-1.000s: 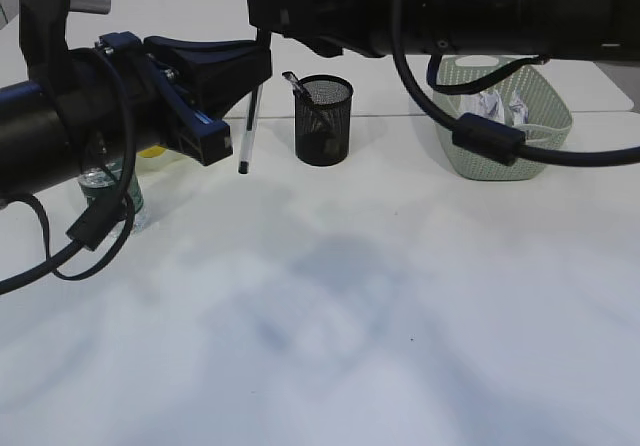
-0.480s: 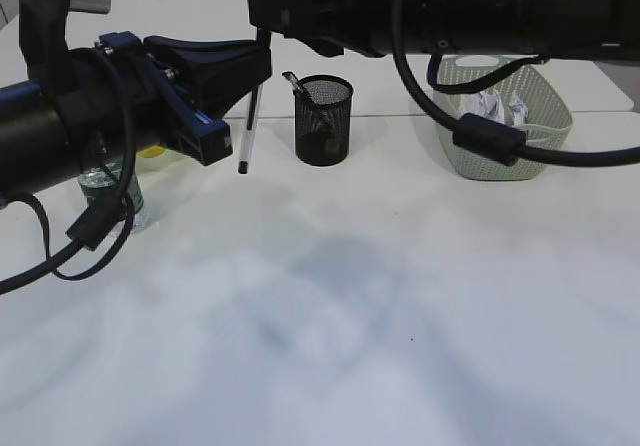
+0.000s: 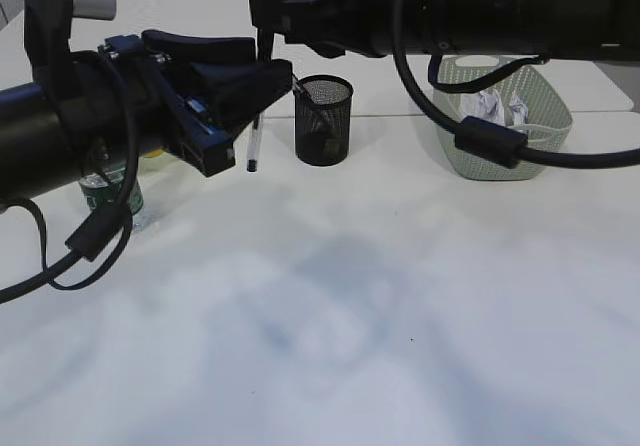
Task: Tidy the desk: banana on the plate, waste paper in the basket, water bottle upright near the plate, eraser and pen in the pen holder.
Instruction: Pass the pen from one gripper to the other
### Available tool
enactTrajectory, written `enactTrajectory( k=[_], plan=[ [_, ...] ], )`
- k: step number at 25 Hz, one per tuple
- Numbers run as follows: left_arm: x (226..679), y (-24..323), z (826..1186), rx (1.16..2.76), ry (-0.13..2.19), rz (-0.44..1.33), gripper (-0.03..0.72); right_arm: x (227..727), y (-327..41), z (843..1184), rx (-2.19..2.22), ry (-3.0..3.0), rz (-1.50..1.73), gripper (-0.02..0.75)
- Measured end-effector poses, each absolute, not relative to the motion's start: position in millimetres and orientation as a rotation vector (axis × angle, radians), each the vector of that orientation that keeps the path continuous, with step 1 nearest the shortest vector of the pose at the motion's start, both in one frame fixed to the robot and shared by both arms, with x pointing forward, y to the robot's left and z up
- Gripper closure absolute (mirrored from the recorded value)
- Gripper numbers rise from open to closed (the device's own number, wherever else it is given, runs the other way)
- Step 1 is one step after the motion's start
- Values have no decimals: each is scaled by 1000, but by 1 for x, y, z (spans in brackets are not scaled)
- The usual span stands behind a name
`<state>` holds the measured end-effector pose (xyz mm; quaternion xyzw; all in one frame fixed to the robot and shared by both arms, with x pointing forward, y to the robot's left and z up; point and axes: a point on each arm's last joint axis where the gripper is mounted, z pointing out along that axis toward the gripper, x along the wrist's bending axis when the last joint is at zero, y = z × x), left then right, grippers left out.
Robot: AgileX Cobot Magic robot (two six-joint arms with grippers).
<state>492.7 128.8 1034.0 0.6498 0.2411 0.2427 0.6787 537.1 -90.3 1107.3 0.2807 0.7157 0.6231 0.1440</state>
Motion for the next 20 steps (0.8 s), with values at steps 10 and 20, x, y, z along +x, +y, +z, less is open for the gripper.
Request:
enactTrajectory(
  k=[10, 20],
  plan=[
    [495, 130, 1027, 1528, 589, 553, 149, 543, -95, 1105, 814, 2033, 1692, 682],
    [496, 138, 1023, 1609, 700, 579, 146, 552, -105, 1101, 838, 1979, 1505, 682]
  ],
)
